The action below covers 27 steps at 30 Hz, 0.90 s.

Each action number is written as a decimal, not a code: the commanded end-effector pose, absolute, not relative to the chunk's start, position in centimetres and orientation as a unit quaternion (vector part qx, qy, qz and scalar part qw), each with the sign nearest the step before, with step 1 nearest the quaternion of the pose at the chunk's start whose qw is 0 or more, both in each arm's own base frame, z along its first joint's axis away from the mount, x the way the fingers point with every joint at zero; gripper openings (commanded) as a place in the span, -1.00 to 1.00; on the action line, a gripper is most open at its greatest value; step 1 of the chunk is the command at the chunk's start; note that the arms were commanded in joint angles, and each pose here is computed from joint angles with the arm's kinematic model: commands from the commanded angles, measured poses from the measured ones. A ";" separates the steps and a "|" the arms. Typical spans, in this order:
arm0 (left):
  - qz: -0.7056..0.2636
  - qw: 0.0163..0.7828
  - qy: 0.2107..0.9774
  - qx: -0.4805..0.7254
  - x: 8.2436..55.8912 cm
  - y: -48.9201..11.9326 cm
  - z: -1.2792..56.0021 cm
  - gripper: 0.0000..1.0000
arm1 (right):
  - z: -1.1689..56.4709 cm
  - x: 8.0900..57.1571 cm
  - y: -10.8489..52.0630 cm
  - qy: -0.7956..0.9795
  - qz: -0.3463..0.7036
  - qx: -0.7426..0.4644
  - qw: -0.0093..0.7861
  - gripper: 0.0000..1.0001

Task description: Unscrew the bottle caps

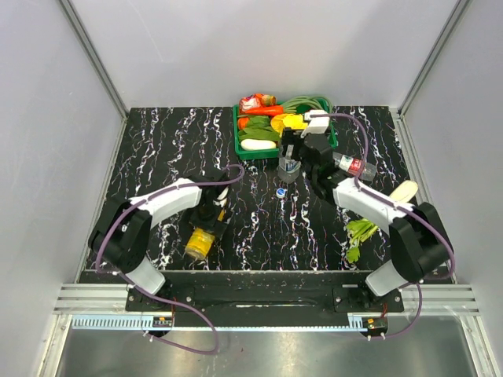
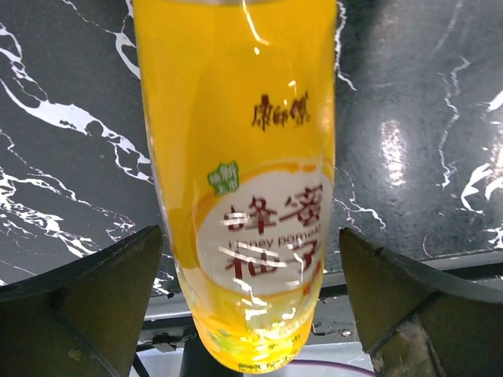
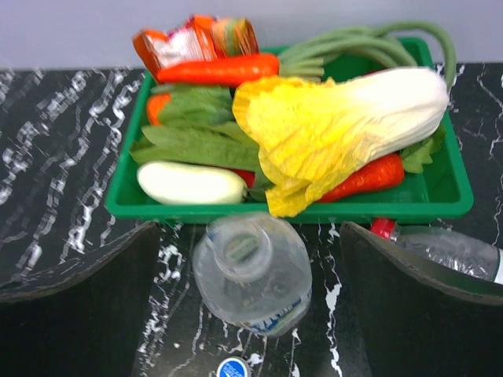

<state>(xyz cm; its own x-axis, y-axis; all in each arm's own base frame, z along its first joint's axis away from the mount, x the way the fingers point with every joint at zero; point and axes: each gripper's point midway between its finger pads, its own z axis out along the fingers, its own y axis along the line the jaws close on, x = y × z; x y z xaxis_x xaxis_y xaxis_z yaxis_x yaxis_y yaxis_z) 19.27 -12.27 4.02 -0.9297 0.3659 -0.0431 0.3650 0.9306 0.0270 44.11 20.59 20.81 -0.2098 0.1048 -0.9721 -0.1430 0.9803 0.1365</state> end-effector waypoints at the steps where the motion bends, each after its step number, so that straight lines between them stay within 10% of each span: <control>1: 0.032 0.016 0.985 0.171 20.0 -11.7 3.3 0.91 | 27.8 43.1 20.7 0.732 0.146 0.023 0.665 1.00; 7: 0.030 0.012 0.984 0.177 20.1 -11.8 2.5 0.43 | 30.0 42.0 20.2 0.725 0.157 0.025 0.671 0.99; 27: -0.218 0.259 0.918 0.204 21.4 -18.7 16.9 0.02 | 32.1 31.8 23.6 0.782 0.348 -0.013 0.517 0.99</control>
<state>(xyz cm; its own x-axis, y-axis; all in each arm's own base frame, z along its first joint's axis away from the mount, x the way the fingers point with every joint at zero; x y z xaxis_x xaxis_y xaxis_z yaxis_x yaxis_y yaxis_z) 21.92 -15.77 13.05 -0.8439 0.3070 -0.4400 0.4037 0.9035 -0.1437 35.69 22.19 30.78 -0.3742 0.2992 -0.8777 -0.3053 0.8540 0.4213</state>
